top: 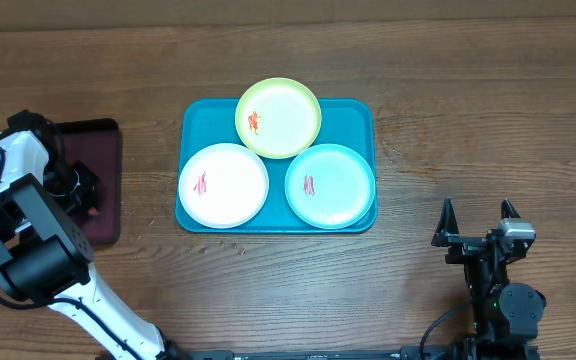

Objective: Clean dirty plates on tray and stack at the side
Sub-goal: 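Lower the left gripper and grasp the green-orange sponge, then lift the sponge with the left gripper out of the water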

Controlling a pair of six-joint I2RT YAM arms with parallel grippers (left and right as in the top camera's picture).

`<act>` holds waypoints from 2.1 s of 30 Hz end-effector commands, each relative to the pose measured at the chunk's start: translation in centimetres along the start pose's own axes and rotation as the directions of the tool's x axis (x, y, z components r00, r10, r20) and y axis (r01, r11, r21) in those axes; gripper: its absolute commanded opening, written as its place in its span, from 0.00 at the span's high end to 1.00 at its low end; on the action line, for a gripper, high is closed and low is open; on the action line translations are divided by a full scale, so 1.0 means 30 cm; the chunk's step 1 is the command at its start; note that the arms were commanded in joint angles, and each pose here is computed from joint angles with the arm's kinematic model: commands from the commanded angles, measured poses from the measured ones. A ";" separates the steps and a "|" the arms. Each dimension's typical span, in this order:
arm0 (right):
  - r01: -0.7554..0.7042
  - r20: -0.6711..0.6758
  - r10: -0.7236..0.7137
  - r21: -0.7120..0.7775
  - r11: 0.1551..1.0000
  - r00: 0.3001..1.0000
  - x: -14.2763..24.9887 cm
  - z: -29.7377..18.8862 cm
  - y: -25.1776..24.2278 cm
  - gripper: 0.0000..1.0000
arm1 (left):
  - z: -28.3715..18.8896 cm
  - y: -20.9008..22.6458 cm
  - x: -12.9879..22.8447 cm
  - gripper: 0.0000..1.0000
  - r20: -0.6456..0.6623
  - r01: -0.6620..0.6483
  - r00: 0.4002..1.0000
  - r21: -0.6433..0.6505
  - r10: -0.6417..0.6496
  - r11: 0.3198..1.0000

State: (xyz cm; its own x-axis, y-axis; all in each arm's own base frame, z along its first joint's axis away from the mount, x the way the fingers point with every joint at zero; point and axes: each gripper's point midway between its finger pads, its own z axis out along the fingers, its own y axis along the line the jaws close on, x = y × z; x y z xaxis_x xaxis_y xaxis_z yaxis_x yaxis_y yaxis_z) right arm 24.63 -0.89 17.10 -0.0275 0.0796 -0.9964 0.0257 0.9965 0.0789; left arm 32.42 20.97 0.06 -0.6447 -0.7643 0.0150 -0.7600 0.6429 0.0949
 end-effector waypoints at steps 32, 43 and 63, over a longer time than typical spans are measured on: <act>-0.008 0.006 0.007 0.008 1.000 1.000 0.004 0.000 -0.006 0.00 | 0.076 -0.014 -0.062 0.03 0.066 -0.063 0.996 -0.004 0.063 0.998; -0.008 0.006 0.008 0.008 1.000 1.000 0.004 0.000 -0.006 0.00 | 0.078 0.001 -0.012 0.96 0.003 -0.069 0.998 -0.019 0.069 0.997; -0.008 0.006 0.007 0.008 1.000 1.000 0.004 0.000 -0.006 0.00 | 0.073 -0.021 -0.100 0.43 0.112 -0.135 0.984 -0.009 0.136 0.991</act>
State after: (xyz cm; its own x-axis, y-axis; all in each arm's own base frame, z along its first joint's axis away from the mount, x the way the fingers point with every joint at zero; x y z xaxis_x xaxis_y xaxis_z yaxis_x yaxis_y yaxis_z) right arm 24.63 -0.89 17.11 -0.0271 0.0796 -0.9965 0.0257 0.9966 0.0789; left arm 36.23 23.57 0.41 -0.7120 -0.6840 -0.1588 -0.6979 0.7142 0.0526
